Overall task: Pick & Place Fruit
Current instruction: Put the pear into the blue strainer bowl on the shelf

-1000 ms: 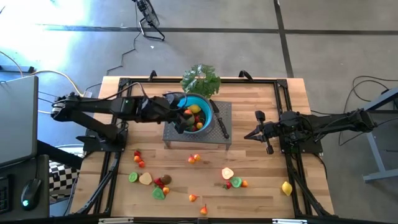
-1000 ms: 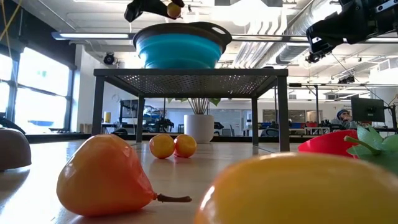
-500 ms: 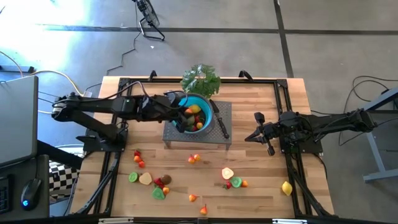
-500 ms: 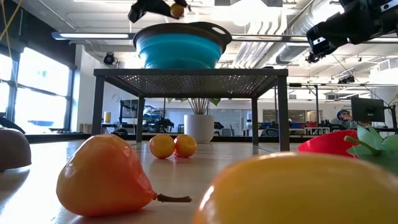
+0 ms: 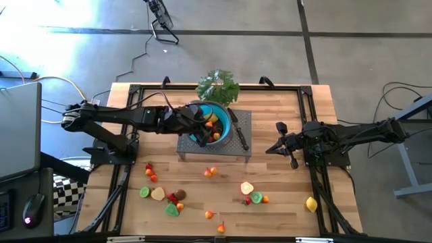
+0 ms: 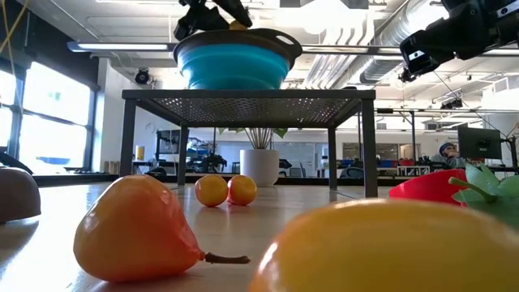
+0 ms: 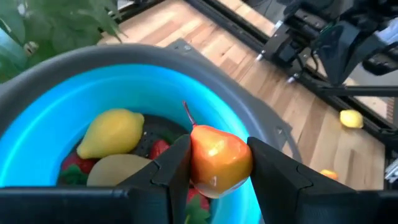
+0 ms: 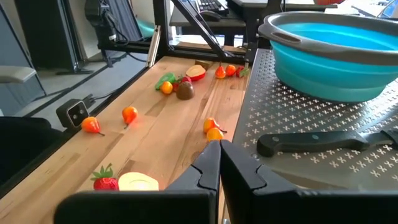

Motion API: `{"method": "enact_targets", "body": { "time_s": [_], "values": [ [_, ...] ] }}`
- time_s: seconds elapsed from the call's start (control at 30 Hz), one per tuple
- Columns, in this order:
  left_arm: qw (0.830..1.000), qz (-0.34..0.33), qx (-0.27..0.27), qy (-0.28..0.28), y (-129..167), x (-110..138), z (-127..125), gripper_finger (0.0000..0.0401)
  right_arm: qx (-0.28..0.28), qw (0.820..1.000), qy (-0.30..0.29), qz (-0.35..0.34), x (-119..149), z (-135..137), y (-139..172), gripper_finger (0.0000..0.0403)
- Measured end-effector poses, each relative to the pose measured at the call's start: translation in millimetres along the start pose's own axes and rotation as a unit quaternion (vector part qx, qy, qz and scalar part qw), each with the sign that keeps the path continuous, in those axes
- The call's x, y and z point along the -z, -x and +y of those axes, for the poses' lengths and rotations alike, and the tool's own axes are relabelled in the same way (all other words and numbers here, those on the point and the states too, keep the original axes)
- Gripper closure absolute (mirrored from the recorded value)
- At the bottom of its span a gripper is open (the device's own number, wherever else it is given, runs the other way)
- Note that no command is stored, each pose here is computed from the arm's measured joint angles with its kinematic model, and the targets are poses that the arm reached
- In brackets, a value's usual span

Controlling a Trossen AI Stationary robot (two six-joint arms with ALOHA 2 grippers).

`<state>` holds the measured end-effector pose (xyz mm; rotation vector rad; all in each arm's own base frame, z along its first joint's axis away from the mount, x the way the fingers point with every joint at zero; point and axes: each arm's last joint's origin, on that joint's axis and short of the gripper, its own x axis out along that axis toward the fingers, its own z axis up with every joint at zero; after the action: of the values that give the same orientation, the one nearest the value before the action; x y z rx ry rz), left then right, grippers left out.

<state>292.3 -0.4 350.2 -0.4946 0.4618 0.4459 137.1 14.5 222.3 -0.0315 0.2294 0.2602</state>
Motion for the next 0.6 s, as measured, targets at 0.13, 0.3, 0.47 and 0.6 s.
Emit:
{"method": "enact_targets", "body": {
  "time_s": [0.13, 0.3, 0.47, 0.6],
  "values": [
    [1.0, 0.001, 0.003, 0.0, 0.2, -0.1, -0.3, 0.026, 0.0, 1.0, 0.001, 0.001, 0.2, 0.0, 0.0, 0.04],
    [1.0, 0.001, 0.004, 0.0, -0.1, 0.0, -0.3, 0.026, 0.0, 1.0, 0.001, 0.001, 0.2, 0.0, 0.0, 0.04],
    [1.0, 0.008, 0.013, 0.008, 0.0, 0.4, -0.8, 0.026, 0.0, 1.0, 0.0, 0.004, 0.7, 0.0, 0.0, 0.04],
    [1.0, 0.015, 0.016, 0.006, 0.0, 1.3, -0.7, 0.026, 0.0, 1.0, 0.0, 0.004, 0.8, 0.0, 0.0, 0.04]
  ]
}}
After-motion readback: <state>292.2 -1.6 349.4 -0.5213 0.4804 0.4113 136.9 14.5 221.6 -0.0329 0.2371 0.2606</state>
